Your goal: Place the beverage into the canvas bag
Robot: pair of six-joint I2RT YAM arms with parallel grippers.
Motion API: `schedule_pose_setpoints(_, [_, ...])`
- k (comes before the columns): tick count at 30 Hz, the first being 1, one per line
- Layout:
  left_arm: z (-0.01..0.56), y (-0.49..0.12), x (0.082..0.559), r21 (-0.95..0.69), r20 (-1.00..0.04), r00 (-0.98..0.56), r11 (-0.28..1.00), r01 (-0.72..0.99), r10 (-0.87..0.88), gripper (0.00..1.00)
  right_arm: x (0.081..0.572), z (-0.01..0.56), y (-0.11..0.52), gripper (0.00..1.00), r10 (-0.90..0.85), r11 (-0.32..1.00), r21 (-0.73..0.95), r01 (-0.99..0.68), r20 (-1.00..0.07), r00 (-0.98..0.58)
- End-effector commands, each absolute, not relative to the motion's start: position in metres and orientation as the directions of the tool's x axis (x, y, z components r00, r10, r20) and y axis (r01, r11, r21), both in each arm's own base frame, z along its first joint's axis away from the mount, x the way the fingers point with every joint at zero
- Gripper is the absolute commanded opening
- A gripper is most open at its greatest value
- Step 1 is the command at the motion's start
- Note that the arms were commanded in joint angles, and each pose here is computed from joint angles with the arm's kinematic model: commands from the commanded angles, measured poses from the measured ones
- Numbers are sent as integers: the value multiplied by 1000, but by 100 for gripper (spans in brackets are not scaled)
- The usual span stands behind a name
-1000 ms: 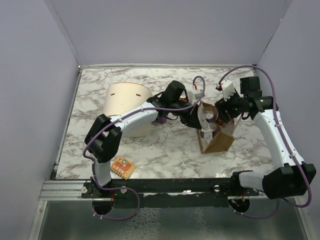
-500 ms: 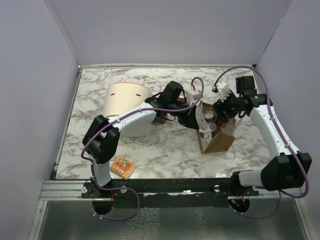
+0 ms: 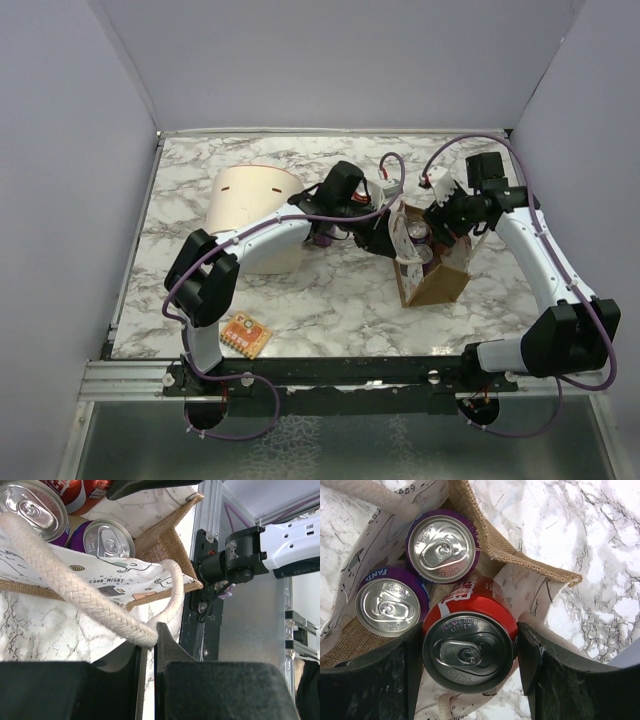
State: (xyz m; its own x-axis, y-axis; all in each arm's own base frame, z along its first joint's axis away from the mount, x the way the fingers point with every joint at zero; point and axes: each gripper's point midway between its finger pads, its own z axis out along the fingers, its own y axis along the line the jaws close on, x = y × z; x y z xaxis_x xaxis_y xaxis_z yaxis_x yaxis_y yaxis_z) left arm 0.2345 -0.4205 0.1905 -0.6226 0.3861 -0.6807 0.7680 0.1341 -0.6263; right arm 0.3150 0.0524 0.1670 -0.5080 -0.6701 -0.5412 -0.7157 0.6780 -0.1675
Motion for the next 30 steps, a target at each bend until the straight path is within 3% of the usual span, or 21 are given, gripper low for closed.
schedule_pose_setpoints(1, [198, -417, 239, -602, -705, -607, 142, 786, 367, 0, 321, 173, 55, 1, -710, 647, -243, -723, -538, -454])
schedule_pose_setpoints(17, [200, -412, 239, -598, -713, -604, 141, 789, 356, 0, 328, 158, 58, 1, -700, 659, -229, -717, -535, -473])
schedule_pose_setpoints(30, [200, -411, 238, -605, -710, -609, 136, 784, 354, 0, 323, 148, 73, 1, -621, 704, -150, -695, -604, -499])
